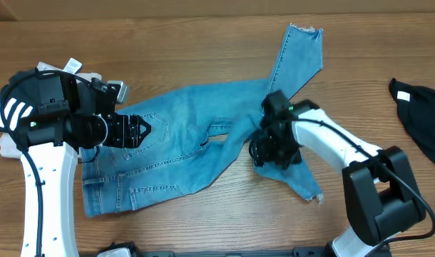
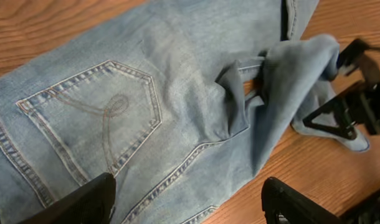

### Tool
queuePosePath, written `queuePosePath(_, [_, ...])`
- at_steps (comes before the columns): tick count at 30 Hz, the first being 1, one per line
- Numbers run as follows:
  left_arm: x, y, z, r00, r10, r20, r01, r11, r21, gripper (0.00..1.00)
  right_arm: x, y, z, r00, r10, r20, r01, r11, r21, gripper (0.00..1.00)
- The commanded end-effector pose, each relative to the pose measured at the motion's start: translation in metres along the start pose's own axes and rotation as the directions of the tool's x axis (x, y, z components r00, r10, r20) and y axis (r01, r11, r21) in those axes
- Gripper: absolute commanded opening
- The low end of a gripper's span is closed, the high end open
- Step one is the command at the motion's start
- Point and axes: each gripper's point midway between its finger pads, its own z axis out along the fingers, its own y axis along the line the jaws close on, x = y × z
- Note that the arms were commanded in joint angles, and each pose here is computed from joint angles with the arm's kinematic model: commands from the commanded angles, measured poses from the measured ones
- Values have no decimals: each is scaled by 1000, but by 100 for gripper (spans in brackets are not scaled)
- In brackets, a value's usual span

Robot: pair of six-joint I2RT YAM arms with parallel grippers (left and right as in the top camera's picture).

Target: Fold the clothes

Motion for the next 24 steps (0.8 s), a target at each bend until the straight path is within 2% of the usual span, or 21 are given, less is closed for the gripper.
queuePosePath(1, [-7,-2,-4,1000,1,19,-1,1000,-5,78,11,-32,20,994,107,26,-110,985,136,76])
queuePosePath(3, [-7,-2,-4,1000,1,19,-1,1000,-5,78,15,-35,27,994,107,26,-110,984,140,60])
queuePosePath(5, [-7,-2,-4,1000,1,19,-1,1000,-5,78,14,-42,25,992,122,38,-127,977,173,10])
queuePosePath(6, [-7,-2,-4,1000,1,19,-1,1000,-5,78,13,-53,19,984,168,58,-177,958,227,4])
queuePosePath(8, [-7,-2,-4,1000,1,18,-1,1000,-5,78,10,-80,1,960,254,117,-279,894,350,4])
queuePosePath(9, [-7,-2,-4,1000,1,18,-1,1000,-5,78,8,-97,-15,935,309,172,-353,837,418,4])
queuePosePath(11, [-7,-2,-4,1000,1,19,-1,1000,-5,78,0,-121,-46,893,368,260,-450,750,484,4])
queuePosePath(19, [-6,-2,-4,1000,0,18,0,1000,-5,78,-44,-185,-158,740,419,526,-663,581,472,4])
queuePosePath(22, [-6,-2,-4,1000,-1,15,1,1000,-5,75,-55,-189,-183,749,397,530,-645,620,447,4])
queuePosePath(24, [-4,-2,-4,1000,-6,8,6,1000,-6,73,-60,-187,-190,779,354,517,-602,651,462,4])
